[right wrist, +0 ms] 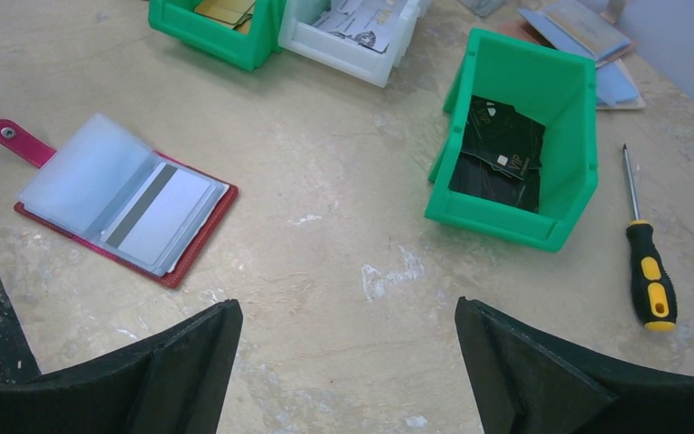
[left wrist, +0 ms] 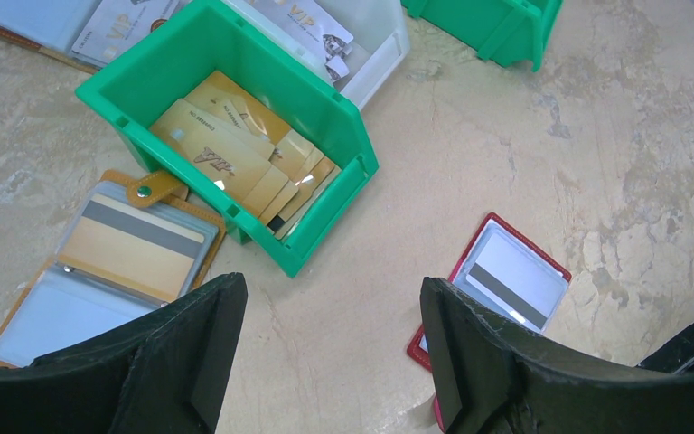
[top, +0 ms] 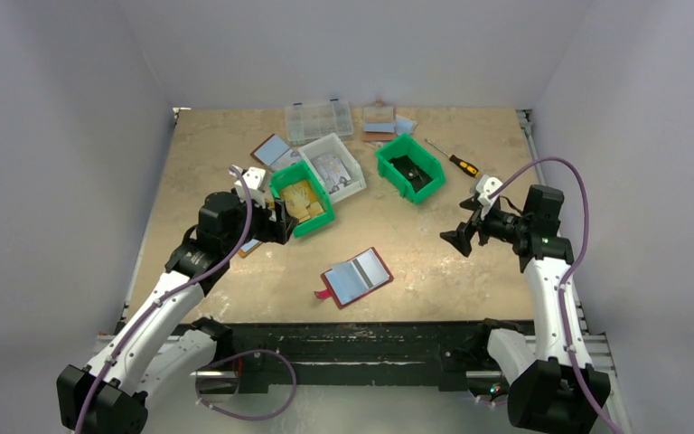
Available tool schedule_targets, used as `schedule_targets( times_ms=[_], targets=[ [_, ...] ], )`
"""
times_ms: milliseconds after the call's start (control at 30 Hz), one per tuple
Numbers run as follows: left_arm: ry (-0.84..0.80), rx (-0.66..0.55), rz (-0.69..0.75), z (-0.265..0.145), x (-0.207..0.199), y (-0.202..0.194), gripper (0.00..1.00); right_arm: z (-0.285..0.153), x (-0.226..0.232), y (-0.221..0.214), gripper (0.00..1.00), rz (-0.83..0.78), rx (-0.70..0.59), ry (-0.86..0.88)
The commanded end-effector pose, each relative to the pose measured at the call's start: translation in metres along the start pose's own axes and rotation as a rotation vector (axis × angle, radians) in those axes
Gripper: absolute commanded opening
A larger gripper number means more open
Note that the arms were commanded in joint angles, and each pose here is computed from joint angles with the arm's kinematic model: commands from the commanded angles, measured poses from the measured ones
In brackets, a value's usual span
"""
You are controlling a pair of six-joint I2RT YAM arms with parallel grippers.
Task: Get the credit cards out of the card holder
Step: Reset both arms
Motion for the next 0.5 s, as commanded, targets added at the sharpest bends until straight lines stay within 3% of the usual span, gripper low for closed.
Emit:
schedule_targets(
  times_ms=[0,467],
  targets=[
    [0.002,-0.069,0.007,-0.0018,0.0009,0.0205,0.75,-0.0042,-0.0032,0.0142,0.99,-0.011,-0.015,-0.014],
    [0.006,-0.068,0.004,-0.0017,0.0023,0.0204,0.75,-0.0019,-0.0058,0.0144,0.99,-0.001,-0.015,-0.004]
  ],
)
Point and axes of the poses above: each gripper's point midway between its finger pads, its own z axis out along the fingers, its own x axis along the line the jaws close on, y = z × x, the point moved 7 cm from there along -z, back along the fingers, and after that the axes turned 11 degrees about z, right-handed, at the moved point
